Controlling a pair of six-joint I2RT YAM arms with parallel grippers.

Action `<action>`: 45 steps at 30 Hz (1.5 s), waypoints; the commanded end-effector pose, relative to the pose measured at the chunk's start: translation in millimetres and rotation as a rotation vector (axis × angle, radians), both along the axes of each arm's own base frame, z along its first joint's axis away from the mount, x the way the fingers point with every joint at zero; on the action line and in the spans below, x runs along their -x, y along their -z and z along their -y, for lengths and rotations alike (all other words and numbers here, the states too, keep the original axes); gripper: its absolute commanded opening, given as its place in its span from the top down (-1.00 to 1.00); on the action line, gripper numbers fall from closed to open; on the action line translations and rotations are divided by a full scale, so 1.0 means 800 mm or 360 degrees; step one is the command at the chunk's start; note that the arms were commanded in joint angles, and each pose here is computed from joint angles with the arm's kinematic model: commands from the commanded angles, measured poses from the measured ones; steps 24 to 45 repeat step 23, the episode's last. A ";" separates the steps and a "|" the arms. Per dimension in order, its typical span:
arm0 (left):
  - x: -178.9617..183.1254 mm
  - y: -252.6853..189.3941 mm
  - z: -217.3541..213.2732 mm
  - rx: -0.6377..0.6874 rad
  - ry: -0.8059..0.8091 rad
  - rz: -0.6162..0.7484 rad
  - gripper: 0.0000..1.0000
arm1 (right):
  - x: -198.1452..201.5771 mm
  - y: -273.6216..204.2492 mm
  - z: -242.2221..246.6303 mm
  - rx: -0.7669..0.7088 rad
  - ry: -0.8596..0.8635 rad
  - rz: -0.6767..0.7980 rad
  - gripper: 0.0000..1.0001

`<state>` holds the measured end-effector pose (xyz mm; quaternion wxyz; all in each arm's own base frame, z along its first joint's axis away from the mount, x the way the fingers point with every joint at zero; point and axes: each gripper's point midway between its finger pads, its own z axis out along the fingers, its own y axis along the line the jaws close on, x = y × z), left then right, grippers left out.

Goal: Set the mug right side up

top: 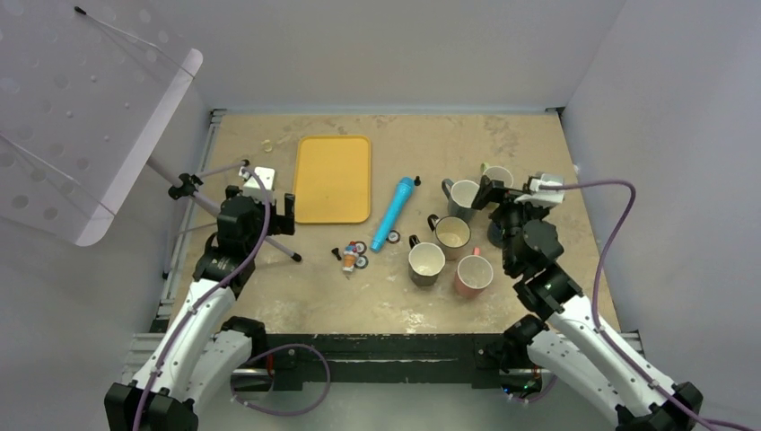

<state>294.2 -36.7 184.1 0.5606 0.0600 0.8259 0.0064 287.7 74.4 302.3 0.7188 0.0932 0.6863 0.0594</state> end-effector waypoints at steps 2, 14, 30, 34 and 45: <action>-0.023 -0.023 -0.005 0.0054 -0.0083 0.0172 -1.00 | 0.020 -0.033 0.100 -0.0123 0.0571 0.0470 -0.97; -0.015 -0.021 0.007 0.0074 0.0020 0.0170 -1.00 | 0.012 0.032 0.113 -0.0036 0.0681 0.0351 -0.97; -0.015 -0.017 0.011 0.0075 0.0048 0.0153 -1.00 | 0.007 0.034 0.105 -0.0041 0.0628 0.0338 -0.97; -0.015 -0.017 0.011 0.0075 0.0048 0.0153 -1.00 | 0.007 0.034 0.105 -0.0041 0.0628 0.0338 -0.97; -0.015 -0.017 0.011 0.0075 0.0048 0.0153 -1.00 | 0.007 0.034 0.105 -0.0041 0.0628 0.0338 -0.97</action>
